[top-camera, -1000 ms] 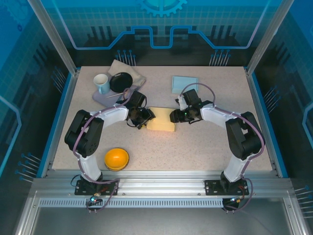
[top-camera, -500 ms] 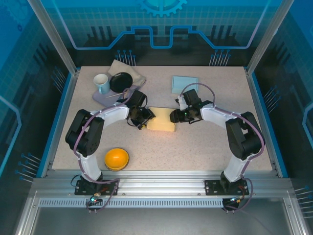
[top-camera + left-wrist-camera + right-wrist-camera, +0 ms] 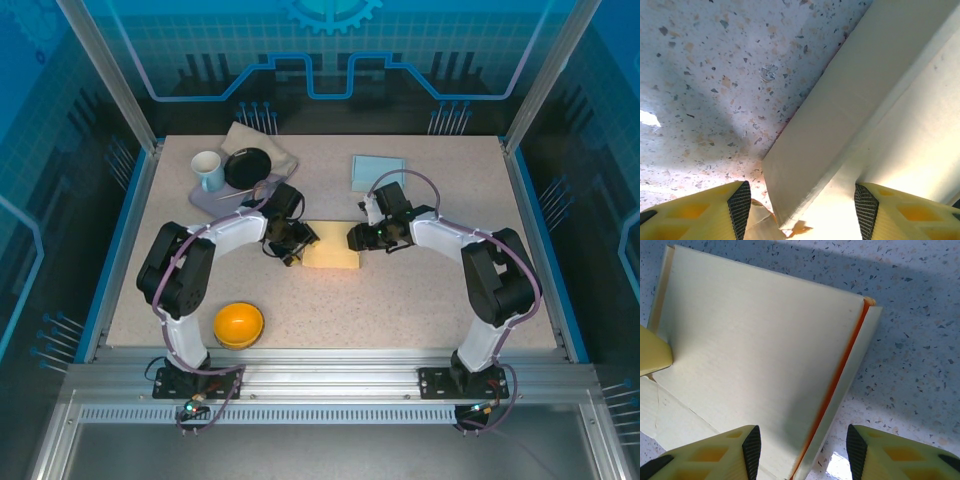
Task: Fold the paper box
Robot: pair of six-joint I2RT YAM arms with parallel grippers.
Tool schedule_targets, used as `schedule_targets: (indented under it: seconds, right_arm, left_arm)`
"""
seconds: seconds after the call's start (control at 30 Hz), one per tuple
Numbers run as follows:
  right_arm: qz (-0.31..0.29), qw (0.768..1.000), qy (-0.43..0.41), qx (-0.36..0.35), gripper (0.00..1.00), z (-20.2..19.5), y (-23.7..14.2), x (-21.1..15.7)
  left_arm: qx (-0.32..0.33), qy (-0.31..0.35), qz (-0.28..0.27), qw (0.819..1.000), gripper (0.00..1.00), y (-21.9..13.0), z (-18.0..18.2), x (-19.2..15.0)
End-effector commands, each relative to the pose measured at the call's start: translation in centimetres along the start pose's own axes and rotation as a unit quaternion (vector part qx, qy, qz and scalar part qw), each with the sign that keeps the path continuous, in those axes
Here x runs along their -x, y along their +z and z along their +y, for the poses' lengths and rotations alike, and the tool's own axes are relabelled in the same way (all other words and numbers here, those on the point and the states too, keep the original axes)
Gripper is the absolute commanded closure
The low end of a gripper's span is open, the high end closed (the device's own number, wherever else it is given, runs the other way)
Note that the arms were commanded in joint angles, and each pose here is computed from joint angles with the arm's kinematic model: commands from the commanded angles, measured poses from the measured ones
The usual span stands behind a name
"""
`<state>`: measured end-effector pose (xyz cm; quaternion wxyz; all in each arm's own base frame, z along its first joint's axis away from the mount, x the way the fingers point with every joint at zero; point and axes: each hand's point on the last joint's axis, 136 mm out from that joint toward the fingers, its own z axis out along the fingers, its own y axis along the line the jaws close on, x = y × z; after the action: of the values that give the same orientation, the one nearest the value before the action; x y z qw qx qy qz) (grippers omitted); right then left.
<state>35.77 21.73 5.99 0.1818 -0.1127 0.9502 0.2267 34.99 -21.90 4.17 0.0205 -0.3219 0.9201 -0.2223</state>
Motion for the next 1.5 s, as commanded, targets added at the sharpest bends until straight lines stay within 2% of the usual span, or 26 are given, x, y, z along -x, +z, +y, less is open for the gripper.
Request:
schedule_targets:
  seconds: [0.0,0.63,1.47]
  right_arm:
    - [0.004,1.000,-0.001,0.001,0.49,-0.2,-0.4,0.3]
    - [0.007,1.000,0.006,0.004,0.49,-0.4,0.0,-0.2]
    - [0.008,1.000,0.017,0.009,0.49,-0.7,-0.1,-0.6]
  left_arm:
    - [0.043,-0.029,0.030,0.998,0.40,1.3,2.0,-1.2]
    - [0.011,-0.051,0.045,0.998,0.39,1.3,0.6,-1.8]
    - [0.014,-0.054,0.031,0.998,0.41,2.5,1.4,-1.4]
